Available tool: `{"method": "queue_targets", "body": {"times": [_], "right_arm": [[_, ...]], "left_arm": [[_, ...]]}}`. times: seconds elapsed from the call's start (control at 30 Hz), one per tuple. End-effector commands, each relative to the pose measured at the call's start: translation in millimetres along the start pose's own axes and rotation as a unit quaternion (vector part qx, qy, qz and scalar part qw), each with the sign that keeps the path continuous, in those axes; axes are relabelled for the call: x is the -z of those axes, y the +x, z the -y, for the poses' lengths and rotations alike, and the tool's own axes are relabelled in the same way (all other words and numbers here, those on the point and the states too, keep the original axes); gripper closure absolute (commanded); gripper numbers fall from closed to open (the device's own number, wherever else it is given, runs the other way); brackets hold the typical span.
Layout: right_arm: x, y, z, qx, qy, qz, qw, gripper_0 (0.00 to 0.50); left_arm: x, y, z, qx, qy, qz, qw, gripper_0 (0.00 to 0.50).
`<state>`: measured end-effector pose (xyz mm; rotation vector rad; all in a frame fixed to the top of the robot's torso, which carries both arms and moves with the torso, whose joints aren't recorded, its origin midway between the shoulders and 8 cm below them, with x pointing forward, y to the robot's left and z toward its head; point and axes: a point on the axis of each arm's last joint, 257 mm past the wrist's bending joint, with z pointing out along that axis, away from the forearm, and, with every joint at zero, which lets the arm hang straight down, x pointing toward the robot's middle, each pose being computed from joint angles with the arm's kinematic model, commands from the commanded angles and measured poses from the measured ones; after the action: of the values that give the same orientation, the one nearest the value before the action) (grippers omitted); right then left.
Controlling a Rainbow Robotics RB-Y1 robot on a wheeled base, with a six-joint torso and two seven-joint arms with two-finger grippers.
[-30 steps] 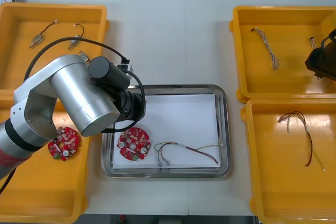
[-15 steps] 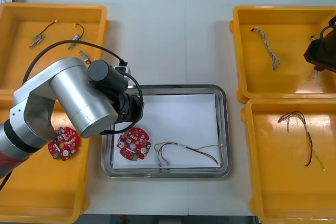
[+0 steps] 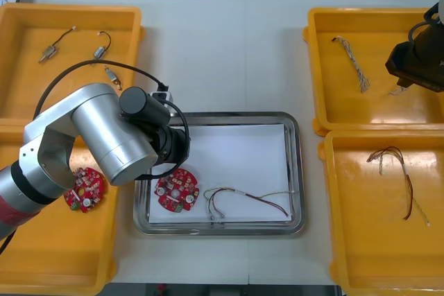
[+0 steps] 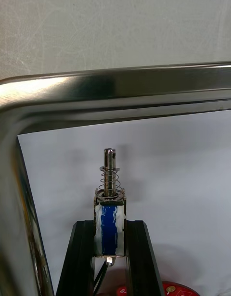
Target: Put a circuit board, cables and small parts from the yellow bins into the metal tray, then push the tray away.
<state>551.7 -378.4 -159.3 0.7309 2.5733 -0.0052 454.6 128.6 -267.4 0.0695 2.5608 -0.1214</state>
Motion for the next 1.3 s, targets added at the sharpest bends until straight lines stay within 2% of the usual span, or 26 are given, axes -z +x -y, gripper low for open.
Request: {"method": "queue_targets", "body": {"times": [0.03,0.33,0.47,0.5,0.53,0.57,0.63,0.67,0.7,0.8,0.83,0.87,0.9,0.97,1.03,1.17,1.3], "right_arm": [[33.0,-11.5,-36.5,-0.02,-0.041,0.018,0.999,0.5],[42.1,9.6,-52.2,-0.019,-0.043,0.002,0.999,0.5],[44.8,11.4,-55.6,-0.019,-0.048,0.001,0.999,0.5],[44.9,11.0,-56.3,-0.018,-0.049,0.002,0.999,0.5],[44.2,11.1,-56.5,-0.016,-0.049,0.003,0.999,0.5],[43.8,11.2,-56.3,-0.017,-0.05,0.002,0.999,0.5],[43.8,10.6,-56.3,-0.017,-0.05,0.003,0.999,0.5],[43.8,10.6,-56.3,-0.017,-0.05,0.003,0.999,0.5],[43.8,10.6,-56.3,-0.017,-0.05,0.003,0.999,0.5],[43.8,10.6,-56.3,-0.018,-0.05,0.003,0.999,0.479],[44.0,10.1,-55.6,-0.02,-0.05,0.004,0.999,0.444],[44.3,9.6,-55.3,-0.021,-0.05,0.004,0.998,0.333],[44.6,8.6,-54.9,-0.022,-0.051,0.005,0.998,0.188],[45.3,7.8,-53.8,-0.024,-0.052,0.005,0.998,0.037],[46.2,6.3,-52.5,-0.027,-0.053,0.006,0.998,0.0],[47.6,2.4,-47.6,-0.034,-0.052,0.007,0.998,0.0],[45.9,-6.4,-38.4,-0.045,-0.053,0.011,0.998,0.0]], "left_arm": [[-5.3,9.2,-12.4,0.033,-0.011,-0.004,0.9994,0.5],[-9.8,9.7,-11.3,0.034,-0.007,-0.004,0.9994,0.5],[-9.8,10.0,-11.0,0.034,-0.007,-0.005,0.9994,0.5],[-9.8,9.7,-11.3,0.034,-0.007,-0.004,0.9994,0.458],[-9.8,9.7,-11.3,0.035,-0.007,-0.004,0.9993,0.333],[-9.8,9.4,-10.9,0.036,-0.007,-0.004,0.9993,0.287],[-9.5,9.4,-10.2,0.035,-0.007,-0.003,0.9993,0.134],[-9.5,9.4,-9.6,0.036,-0.006,-0.003,0.9993,0.093],[-9.8,9.8,-10.4,0.037,-0.007,-0.004,0.9993,0.026],[-9.5,9.8,-9.1,0.038,-0.005,-0.004,0.9993,0.0],[-9.5,9.5,-8.8,0.039,-0.005,-0.004,0.9992,0.0],[-9.3,9.2,-9.4,0.039,-0.005,-0.003,0.9992,0.0],[-9.3,9.2,-9.4,0.04,-0.005,-0.003,0.9992,0.0],[-9.1,8.7,-8.7,0.042,-0.005,-0.003,0.9991,0.0],[-7.9,7.2,-7.3,0.043,-0.002,-0.002,0.9991,0.0],[0.2,0.8,-3.0,0.051,0.008,0.001,0.9987,0.0],[15.1,-7.2,0.8,0.063,0.016,-0.004,0.9979,0.0]]}}
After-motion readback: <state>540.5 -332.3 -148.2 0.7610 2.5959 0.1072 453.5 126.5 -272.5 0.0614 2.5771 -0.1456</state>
